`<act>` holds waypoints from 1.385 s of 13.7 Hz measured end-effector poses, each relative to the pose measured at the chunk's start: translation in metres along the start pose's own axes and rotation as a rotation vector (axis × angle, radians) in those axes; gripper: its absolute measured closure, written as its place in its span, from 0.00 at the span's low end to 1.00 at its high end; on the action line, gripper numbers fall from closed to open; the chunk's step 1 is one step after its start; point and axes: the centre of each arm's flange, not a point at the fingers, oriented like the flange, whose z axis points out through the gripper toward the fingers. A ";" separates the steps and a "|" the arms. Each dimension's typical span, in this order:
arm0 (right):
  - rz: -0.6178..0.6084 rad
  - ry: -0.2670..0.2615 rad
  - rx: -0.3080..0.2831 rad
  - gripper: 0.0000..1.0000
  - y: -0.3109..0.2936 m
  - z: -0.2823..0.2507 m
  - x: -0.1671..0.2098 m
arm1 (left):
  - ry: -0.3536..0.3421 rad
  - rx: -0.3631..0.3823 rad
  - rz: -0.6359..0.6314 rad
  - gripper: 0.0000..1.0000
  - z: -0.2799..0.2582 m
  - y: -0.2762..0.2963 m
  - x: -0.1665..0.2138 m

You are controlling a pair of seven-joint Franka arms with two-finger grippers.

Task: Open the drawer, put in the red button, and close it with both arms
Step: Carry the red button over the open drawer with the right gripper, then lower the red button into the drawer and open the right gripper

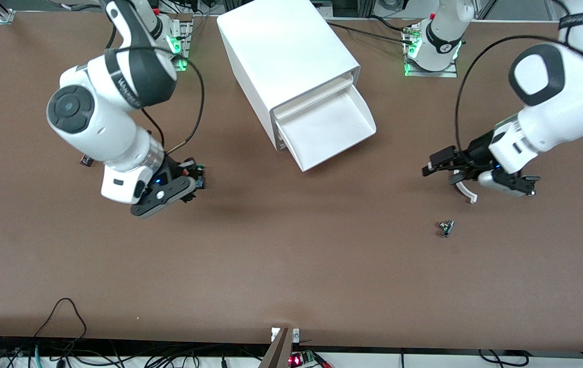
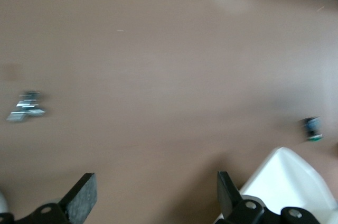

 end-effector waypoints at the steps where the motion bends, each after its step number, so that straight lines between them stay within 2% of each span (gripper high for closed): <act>1: -0.094 0.016 0.011 0.66 -0.020 -0.005 0.007 | -0.013 0.069 0.035 0.00 -0.024 -0.006 -0.004; 4: -0.338 0.052 0.058 0.66 -0.089 -0.010 0.026 | -0.047 0.264 0.121 0.00 -0.094 -0.006 -0.020; 6: -0.503 0.064 0.085 0.66 -0.142 -0.001 0.037 | -0.076 0.331 0.120 0.00 -0.122 -0.002 -0.032; 10: -0.792 0.088 0.126 0.66 -0.240 0.023 0.053 | -0.122 0.354 0.083 0.00 -0.130 -0.021 -0.038; 12: -0.944 0.084 0.108 0.66 -0.276 0.033 0.054 | -0.125 0.353 0.079 0.00 -0.127 -0.025 -0.032; 15: -1.144 0.058 0.059 0.66 -0.320 0.051 0.049 | -0.131 0.353 0.075 0.00 -0.123 -0.029 -0.025; 19: -1.269 -0.032 0.036 0.66 -0.355 0.084 0.037 | -0.146 0.420 0.093 0.00 -0.125 -0.034 -0.015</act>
